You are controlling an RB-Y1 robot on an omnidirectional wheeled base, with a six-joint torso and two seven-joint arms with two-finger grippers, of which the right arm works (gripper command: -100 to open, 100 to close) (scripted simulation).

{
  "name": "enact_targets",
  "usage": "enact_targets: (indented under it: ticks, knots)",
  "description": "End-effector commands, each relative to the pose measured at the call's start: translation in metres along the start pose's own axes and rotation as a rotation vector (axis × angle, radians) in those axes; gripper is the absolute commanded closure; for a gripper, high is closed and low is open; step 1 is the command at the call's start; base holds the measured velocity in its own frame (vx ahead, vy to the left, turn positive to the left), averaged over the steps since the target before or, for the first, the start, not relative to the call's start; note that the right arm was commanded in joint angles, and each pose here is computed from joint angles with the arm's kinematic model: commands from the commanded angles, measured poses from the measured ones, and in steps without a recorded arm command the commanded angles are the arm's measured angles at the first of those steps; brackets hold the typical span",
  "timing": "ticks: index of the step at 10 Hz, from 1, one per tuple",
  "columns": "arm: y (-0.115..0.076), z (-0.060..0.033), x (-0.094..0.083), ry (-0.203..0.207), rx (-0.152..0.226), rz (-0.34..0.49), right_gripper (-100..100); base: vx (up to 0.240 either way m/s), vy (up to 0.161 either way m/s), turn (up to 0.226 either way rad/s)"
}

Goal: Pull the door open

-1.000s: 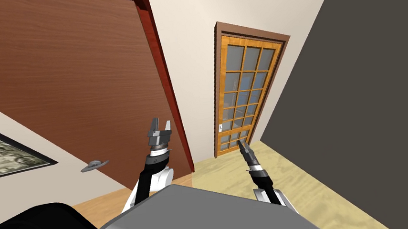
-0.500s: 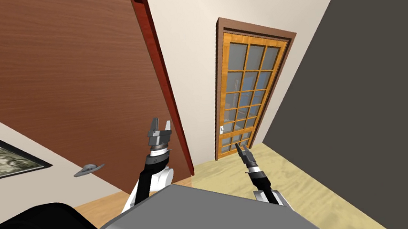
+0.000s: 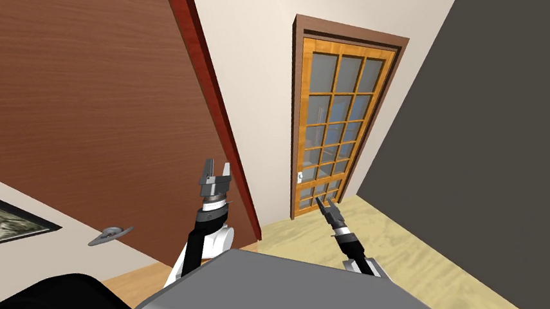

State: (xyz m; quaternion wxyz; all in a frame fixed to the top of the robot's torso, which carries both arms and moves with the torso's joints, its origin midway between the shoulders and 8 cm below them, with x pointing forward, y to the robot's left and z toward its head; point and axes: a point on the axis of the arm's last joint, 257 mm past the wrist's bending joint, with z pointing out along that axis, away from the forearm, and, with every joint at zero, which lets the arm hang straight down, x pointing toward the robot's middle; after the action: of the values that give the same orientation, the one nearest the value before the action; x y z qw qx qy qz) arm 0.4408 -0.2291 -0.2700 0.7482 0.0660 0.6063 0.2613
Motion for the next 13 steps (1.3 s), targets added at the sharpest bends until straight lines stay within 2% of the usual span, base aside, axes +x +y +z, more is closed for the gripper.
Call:
enact_targets:
  ticks: [1,3,13]
  knots:
    - [-0.004,-0.0010,0.012,0.024,-0.001,-0.044,-100,0.089,-0.003,0.019]
    - [-0.007,-0.0030,0.019,0.040,0.000,-0.067,-100,0.092,0.000,0.015]
    - [-0.031,-0.0231,0.074,0.171,-0.016,-0.271,-100,0.093,-0.004,0.017]
